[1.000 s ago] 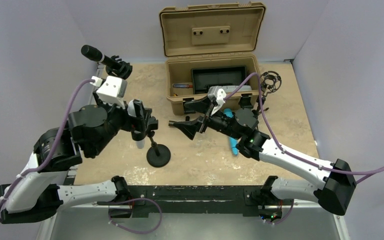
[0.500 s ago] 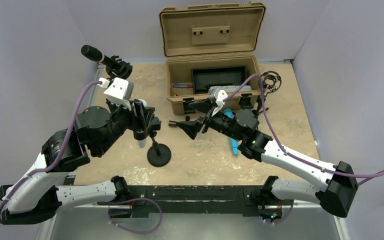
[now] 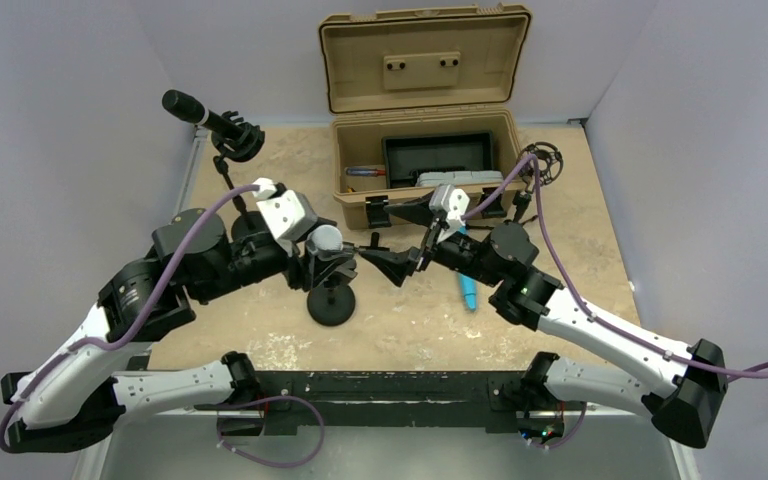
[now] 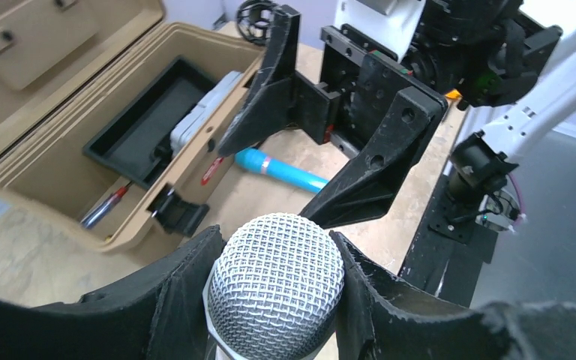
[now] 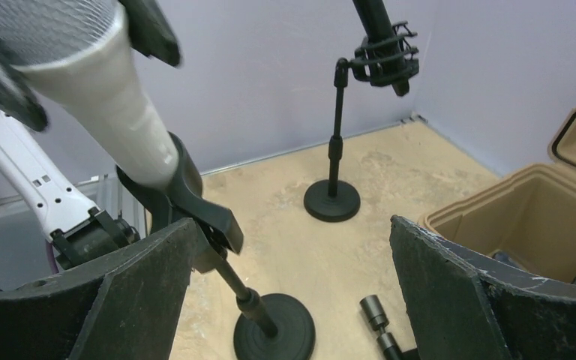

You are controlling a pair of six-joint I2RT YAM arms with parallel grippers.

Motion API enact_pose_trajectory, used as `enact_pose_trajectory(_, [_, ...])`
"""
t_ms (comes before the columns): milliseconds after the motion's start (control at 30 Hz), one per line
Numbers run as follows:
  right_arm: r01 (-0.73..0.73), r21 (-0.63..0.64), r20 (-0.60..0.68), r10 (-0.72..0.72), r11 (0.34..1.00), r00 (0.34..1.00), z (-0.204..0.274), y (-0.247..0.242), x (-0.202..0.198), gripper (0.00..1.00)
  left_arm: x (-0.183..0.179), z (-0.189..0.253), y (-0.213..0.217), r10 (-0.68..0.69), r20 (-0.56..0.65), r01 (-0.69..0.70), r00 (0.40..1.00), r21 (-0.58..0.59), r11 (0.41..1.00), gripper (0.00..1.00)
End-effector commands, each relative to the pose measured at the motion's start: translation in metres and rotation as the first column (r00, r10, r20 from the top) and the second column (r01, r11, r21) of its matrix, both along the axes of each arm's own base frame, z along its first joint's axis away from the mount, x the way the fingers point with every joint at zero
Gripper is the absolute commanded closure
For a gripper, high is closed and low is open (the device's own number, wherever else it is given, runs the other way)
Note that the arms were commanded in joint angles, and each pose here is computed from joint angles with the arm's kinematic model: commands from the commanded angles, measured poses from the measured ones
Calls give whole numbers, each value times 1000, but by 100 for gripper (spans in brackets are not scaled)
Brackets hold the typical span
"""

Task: Remove the microphone from the stand

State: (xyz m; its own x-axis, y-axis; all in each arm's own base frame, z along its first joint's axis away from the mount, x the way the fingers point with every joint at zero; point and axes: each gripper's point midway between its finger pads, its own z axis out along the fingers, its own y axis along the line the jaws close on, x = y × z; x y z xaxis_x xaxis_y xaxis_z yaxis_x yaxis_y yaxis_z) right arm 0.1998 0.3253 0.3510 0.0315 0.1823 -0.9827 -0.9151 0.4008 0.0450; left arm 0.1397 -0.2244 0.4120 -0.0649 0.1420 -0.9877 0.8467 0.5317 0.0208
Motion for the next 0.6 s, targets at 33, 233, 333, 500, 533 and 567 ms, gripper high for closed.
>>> enact_pose_trajectory(33, [-57, 37, 154, 51, 998, 987, 24, -6, -18, 1, -13, 3, -32, -178, -7, 178, 984, -3, 984, 100])
enact_pose_trajectory(233, [-111, 34, 280, 97, 993, 955, 32, -4, -30, 1, -4, 2, -32, -146, -10, 146, 989, -14, 989, 100])
enact_pose_trajectory(333, [-144, 34, 312, 127, 989, 941, 32, 4, -35, 1, -3, 3, -29, -133, -10, 133, 991, -25, 991, 100])
enact_pose_trajectory(500, [-197, 8, 307, 185, 980, 934, 22, 29, -38, 3, -2, 2, -24, -111, -12, 110, 994, -34, 993, 100])
enact_pose_trajectory(533, [-201, 6, 305, 190, 980, 933, 21, 33, -38, 4, -1, 2, -23, -107, -13, 106, 994, -33, 994, 100])
enact_pose_trajectory(567, [-205, 2, 300, 195, 979, 934, 19, 37, -39, 5, -1, 1, -22, -105, -13, 105, 994, -32, 994, 100])
